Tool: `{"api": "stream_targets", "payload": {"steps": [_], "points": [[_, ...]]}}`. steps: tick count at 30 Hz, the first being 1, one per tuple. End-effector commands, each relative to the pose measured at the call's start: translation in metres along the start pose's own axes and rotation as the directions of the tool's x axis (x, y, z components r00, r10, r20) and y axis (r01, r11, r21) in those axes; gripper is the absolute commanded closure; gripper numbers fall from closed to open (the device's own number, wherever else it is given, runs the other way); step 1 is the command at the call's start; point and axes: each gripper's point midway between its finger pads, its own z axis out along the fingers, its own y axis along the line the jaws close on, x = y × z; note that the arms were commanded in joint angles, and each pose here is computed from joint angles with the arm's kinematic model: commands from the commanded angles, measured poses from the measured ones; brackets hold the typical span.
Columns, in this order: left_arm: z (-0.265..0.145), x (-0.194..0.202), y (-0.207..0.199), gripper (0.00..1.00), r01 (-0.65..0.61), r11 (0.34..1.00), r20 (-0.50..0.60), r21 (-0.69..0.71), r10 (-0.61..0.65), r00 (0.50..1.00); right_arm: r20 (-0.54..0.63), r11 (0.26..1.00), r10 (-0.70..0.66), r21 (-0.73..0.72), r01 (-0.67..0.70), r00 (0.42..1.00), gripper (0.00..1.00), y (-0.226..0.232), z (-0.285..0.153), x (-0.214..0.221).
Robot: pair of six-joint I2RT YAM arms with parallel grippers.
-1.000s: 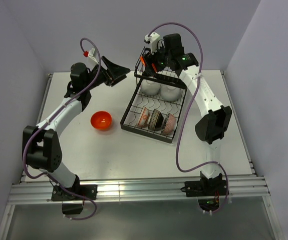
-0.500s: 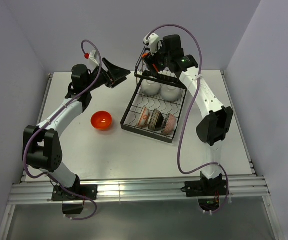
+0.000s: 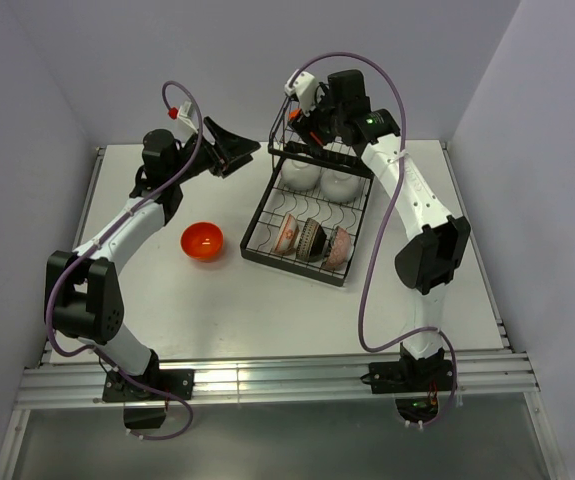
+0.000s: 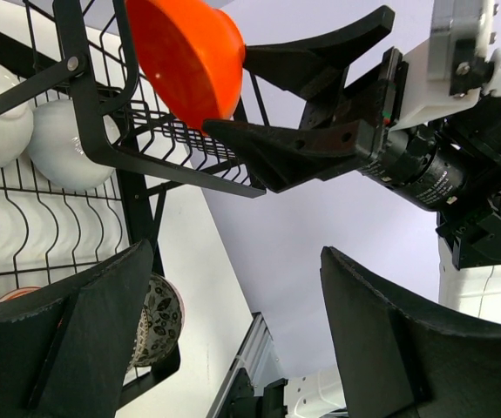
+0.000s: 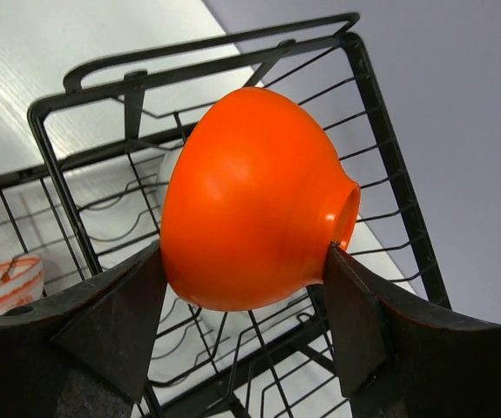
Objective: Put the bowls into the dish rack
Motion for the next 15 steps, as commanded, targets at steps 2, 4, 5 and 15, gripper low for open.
{"api": "stream_targets", "payload": {"steps": [2, 4, 5, 15], "points": [[-0.0040, -0.0066, -0.0192, 0.16, -0.042, 0.998, 0.017, 0.055, 0.041, 0.999, 0.043, 0.995, -0.090, 0.040, 0.088, 0.995, 0.37, -0.0112, -0.0247, -0.0238], [-0.0041, -0.0064, -0.0189, 0.16, -0.042, 0.998, 0.017, 0.055, 0.041, 0.999, 0.029, 0.995, -0.098, 0.033, 0.097, 0.995, 0.36, -0.0097, -0.0213, -0.0214], [-0.0042, -0.0058, -0.0184, 0.16, -0.041, 0.998, 0.015, 0.055, 0.040, 0.999, 0.033, 0.994, -0.106, 0.035, 0.105, 0.994, 0.34, -0.0101, -0.0217, -0.0245], [-0.0046, -0.0096, -0.0188, 0.14, -0.047, 0.998, 0.024, 0.050, 0.046, 0.999, 0.027, 0.991, -0.126, 0.043, 0.125, 0.992, 0.04, -0.0034, -0.0205, -0.0283]]}}
